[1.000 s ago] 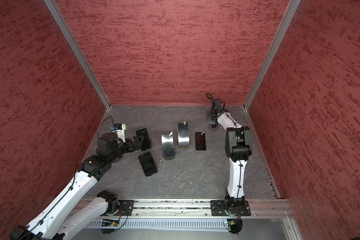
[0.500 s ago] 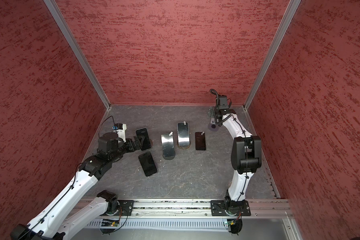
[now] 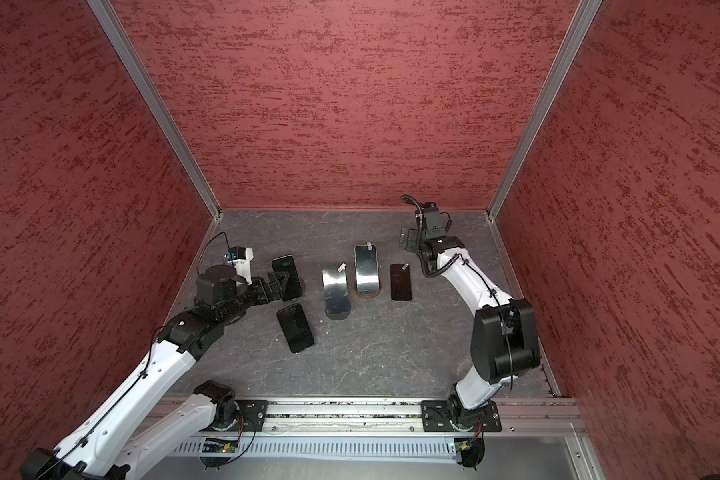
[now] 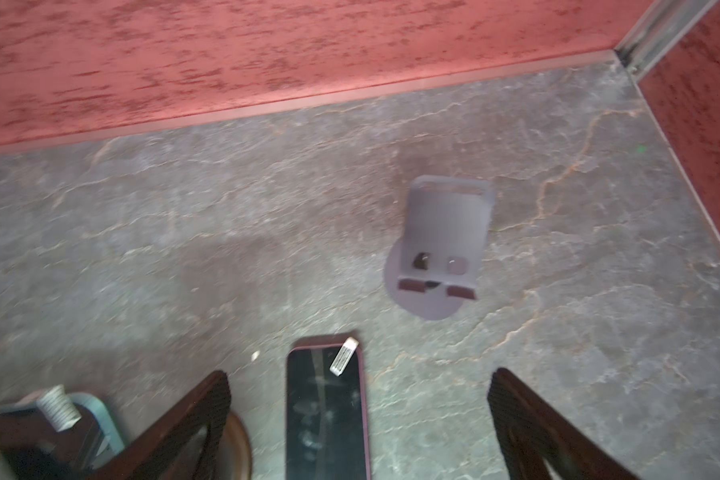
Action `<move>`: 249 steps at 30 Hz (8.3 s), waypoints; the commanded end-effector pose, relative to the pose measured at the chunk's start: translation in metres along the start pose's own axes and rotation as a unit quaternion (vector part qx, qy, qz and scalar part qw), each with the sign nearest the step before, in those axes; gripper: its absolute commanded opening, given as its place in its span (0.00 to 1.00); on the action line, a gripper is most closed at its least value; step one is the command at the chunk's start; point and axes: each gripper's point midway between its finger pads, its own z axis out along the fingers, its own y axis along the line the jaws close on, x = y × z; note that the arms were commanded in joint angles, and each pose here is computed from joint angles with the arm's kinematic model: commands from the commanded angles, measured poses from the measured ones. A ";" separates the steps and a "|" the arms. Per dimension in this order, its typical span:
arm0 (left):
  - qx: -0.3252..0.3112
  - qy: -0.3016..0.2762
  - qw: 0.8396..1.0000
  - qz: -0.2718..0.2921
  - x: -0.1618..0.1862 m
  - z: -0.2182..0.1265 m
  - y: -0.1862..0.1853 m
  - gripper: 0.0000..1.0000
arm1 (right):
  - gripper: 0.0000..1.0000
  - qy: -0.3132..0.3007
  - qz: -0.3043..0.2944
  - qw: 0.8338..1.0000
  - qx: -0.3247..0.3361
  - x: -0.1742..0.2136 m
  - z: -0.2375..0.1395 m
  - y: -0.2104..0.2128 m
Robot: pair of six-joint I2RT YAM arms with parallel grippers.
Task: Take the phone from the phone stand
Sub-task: 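Lower the grey stand upright near the far corner and open the right gripper, then move the right gripper back over the black phone standing on its stand, then close the right gripper on the black phone and lift it off the stand, then carry the black phone beside the pink-edged phone and lower it flat, then open the right gripper and raise it off the black phone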
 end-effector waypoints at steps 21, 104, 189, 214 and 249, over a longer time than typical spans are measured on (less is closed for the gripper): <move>0.093 0.001 0.996 0.012 -0.003 0.004 -0.042 0.99 | 0.99 0.005 -0.027 0.993 -0.113 0.049 -0.022 0.083; 0.110 0.030 0.992 0.058 0.018 0.007 -0.046 0.99 | 0.60 0.066 -0.082 0.992 -0.071 0.104 0.011 0.154; 0.129 0.038 0.989 0.056 0.020 0.010 -0.065 0.99 | 0.61 0.142 0.019 0.987 0.072 0.159 0.027 -0.074; 0.128 0.037 0.989 0.064 0.016 0.012 -0.067 0.99 | 0.68 0.188 -0.026 0.980 0.052 0.168 0.061 -0.070; 0.126 0.040 0.989 0.066 0.019 0.013 -0.066 1.00 | 0.81 0.227 -0.036 0.973 0.024 0.184 0.070 -0.064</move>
